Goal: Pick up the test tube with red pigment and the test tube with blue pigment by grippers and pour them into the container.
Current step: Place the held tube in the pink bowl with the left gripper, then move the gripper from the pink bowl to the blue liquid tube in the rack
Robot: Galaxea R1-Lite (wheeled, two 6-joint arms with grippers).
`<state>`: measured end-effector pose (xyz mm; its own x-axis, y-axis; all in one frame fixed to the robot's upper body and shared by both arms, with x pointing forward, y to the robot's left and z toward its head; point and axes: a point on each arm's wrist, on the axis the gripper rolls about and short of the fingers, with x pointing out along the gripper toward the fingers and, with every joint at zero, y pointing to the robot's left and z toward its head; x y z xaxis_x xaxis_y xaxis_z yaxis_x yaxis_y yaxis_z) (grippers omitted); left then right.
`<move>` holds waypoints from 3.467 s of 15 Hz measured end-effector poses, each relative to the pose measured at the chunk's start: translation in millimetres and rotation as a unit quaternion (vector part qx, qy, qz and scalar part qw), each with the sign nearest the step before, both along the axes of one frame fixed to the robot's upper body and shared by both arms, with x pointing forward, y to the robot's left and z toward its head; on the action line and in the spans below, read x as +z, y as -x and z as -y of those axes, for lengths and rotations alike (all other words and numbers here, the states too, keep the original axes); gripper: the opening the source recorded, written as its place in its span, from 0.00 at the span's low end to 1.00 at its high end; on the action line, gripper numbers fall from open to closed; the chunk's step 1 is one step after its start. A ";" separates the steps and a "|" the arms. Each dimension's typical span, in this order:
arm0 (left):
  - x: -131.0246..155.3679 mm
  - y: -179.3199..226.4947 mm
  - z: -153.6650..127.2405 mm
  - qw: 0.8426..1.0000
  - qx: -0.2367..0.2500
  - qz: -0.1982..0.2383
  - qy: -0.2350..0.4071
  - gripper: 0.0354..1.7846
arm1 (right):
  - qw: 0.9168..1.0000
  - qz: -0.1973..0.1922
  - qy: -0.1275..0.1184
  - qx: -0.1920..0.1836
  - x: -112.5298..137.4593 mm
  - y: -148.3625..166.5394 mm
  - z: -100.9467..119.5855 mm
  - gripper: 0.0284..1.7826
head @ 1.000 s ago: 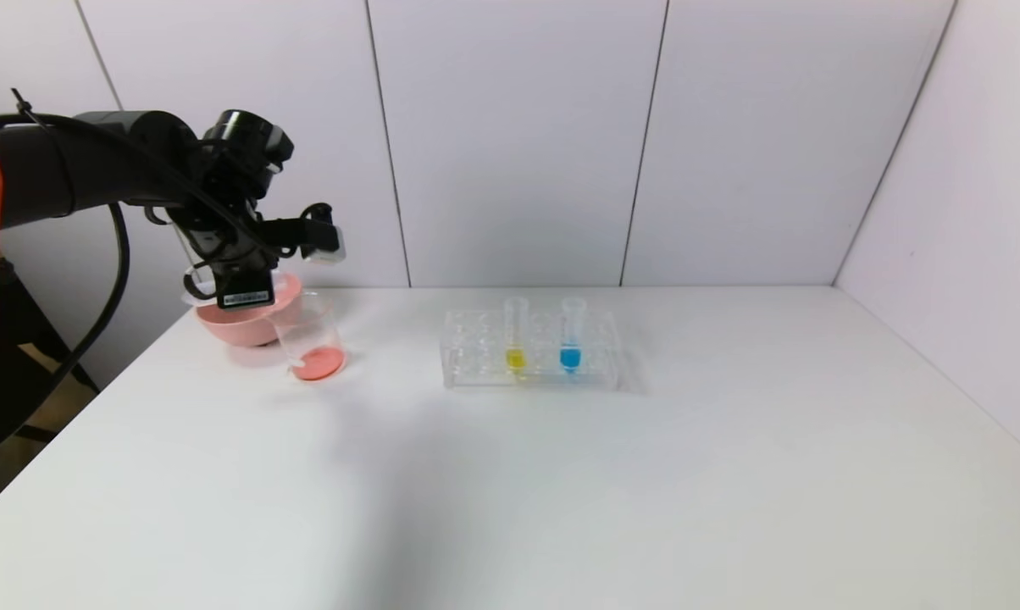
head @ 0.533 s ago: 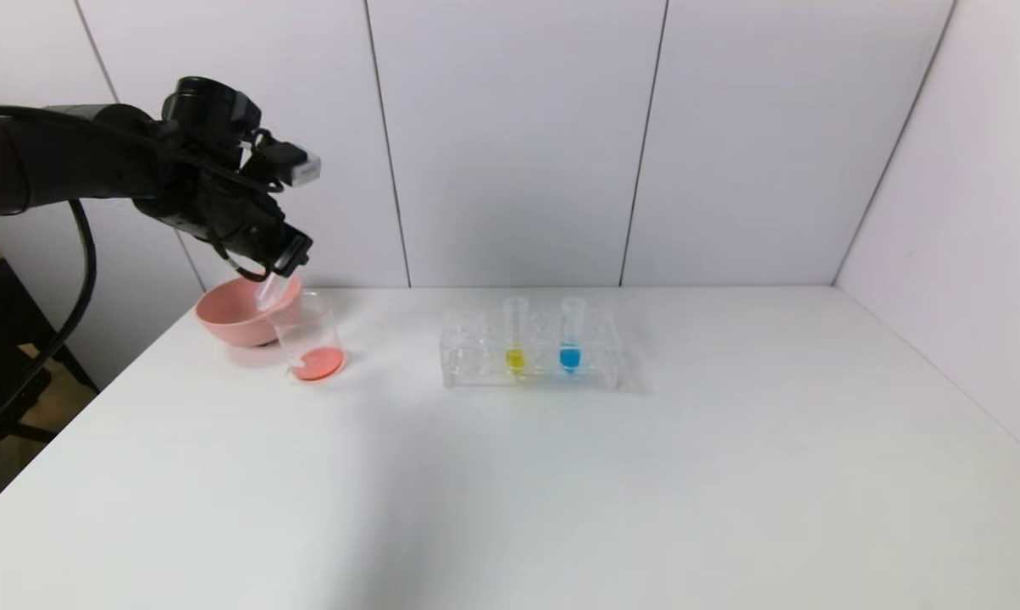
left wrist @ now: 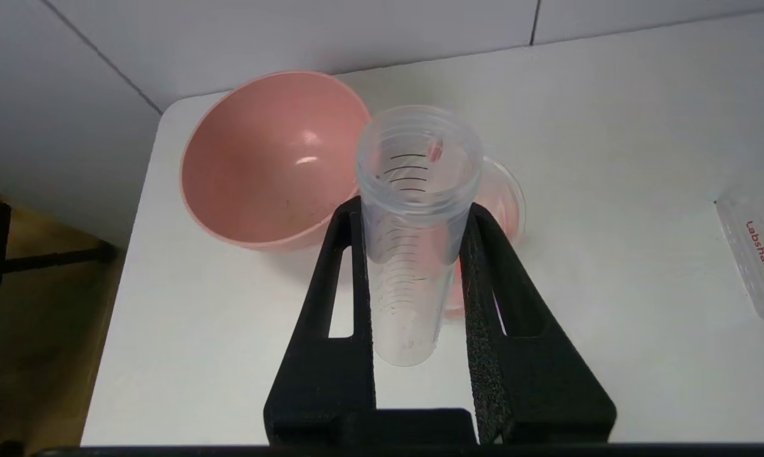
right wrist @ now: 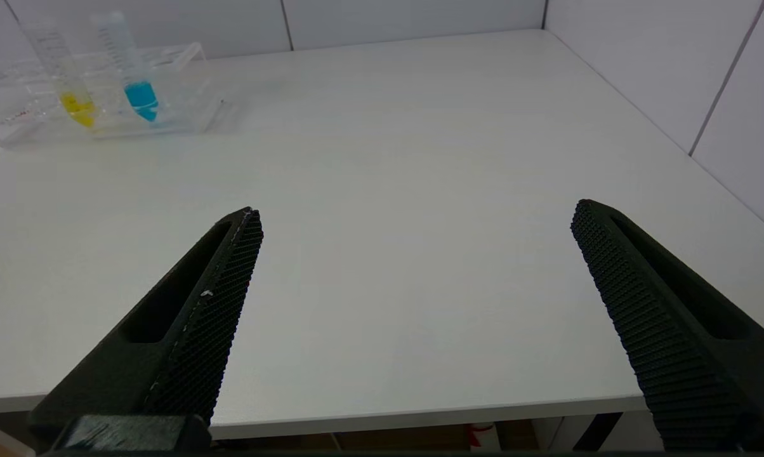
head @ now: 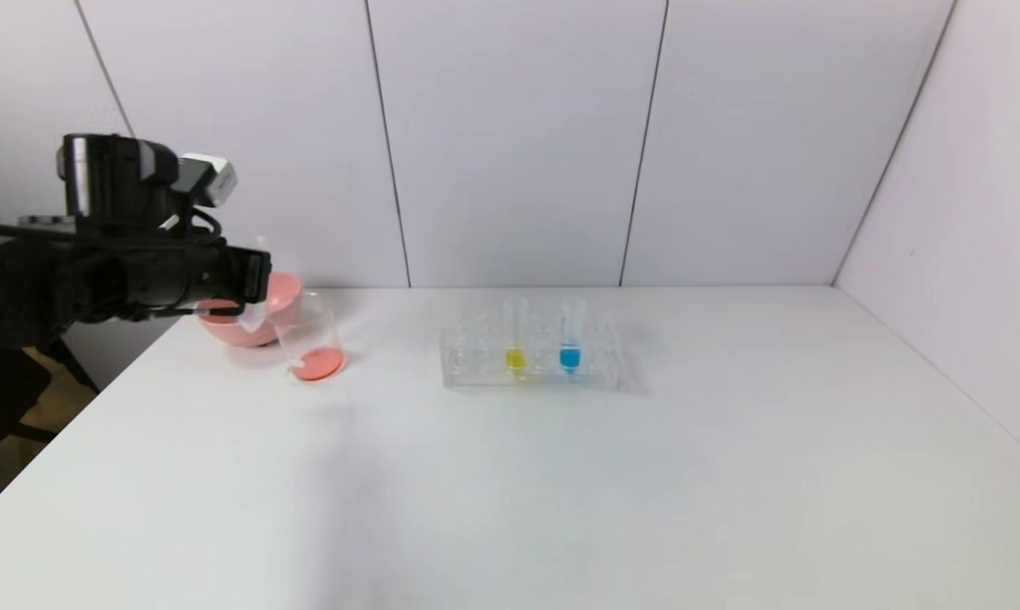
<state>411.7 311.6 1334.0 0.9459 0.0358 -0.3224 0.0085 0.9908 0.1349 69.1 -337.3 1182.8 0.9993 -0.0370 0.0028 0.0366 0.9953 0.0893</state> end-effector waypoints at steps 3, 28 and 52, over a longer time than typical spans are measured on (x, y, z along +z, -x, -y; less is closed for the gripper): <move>-7.8 41.8 -5.6 0.995 0.020 0.092 0.039 0.22 | 1.000 0.000 0.000 0.000 0.0 0.0 0.0 1.00; -71.1 -106.0 -71.7 0.980 0.089 0.163 0.078 0.27 | 1.000 0.000 0.000 0.000 0.0 0.0 0.0 1.00; -35.7 77.8 62.2 0.833 -0.522 0.057 0.177 0.99 | 1.000 0.000 0.000 0.000 0.0 0.0 0.0 1.00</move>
<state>333.9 249.4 1298.3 0.4275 -0.9029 -0.0440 0.8969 0.4298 -0.1040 69.1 -337.3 1182.8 0.9993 -0.0374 0.0028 0.0370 0.9953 0.0893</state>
